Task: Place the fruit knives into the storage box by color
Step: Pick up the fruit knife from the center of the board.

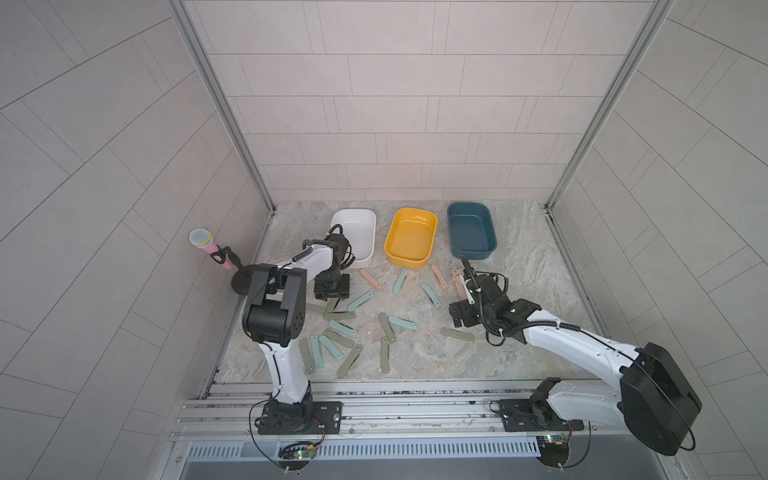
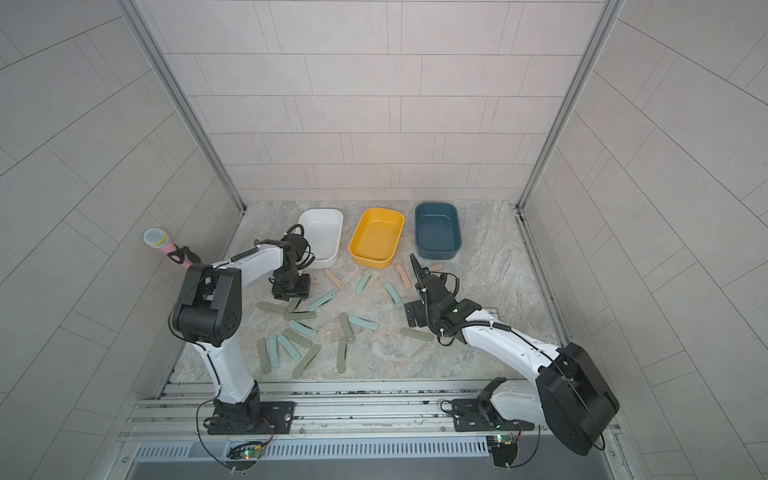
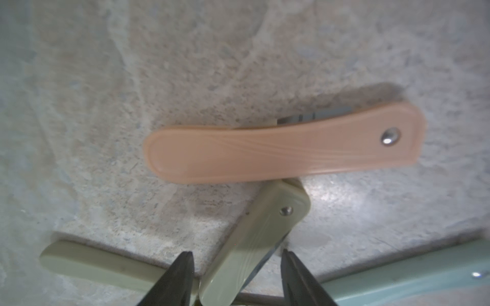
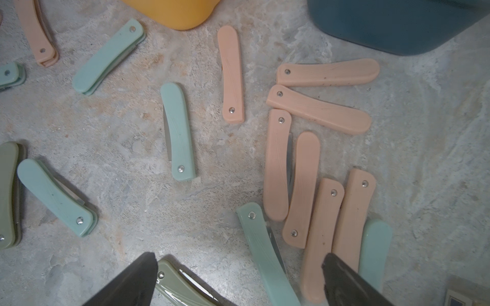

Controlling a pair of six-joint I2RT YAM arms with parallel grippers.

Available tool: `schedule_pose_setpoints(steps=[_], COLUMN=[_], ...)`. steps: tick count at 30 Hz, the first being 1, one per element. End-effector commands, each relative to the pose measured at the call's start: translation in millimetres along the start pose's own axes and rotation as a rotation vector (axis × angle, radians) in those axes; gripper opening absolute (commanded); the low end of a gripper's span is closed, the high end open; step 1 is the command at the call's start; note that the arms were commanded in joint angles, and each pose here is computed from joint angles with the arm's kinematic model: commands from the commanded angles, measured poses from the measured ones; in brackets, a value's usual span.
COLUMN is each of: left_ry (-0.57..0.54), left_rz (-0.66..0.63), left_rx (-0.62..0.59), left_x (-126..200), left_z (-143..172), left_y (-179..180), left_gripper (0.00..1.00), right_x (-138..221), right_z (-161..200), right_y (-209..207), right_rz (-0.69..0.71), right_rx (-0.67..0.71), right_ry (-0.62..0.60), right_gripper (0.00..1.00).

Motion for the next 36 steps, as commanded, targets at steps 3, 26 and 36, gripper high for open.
schedule_pose_setpoints(steps=[3,26,36], left_ry=[0.052,-0.013,-0.152], left_rz=[0.015,0.075,0.149], left_rx=[0.003,-0.004,0.009], left_x=[-4,26,76], left_z=[20,36,12], left_y=[-3,-11,-20], left_gripper=[0.47,0.13,0.12], right_x=[2,12,18], right_z=[-9,-11,-20], right_y=[5,0,3], right_rz=[-0.011,0.005,-0.002], right_rx=[-0.006,-0.029,-0.046], right_ry=[-0.023,-0.054,-0.071], right_gripper=[1.00,1.00,1.00])
Point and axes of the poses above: each gripper's point midway between its finger pads, its own x axis back along the fingers, its own y axis along the line the jaws close on, z = x × y, the point moved 1 cm from there along x, back along the fingers, and after that the axes turned 12 degrees about -x, right-handed, at the moved point
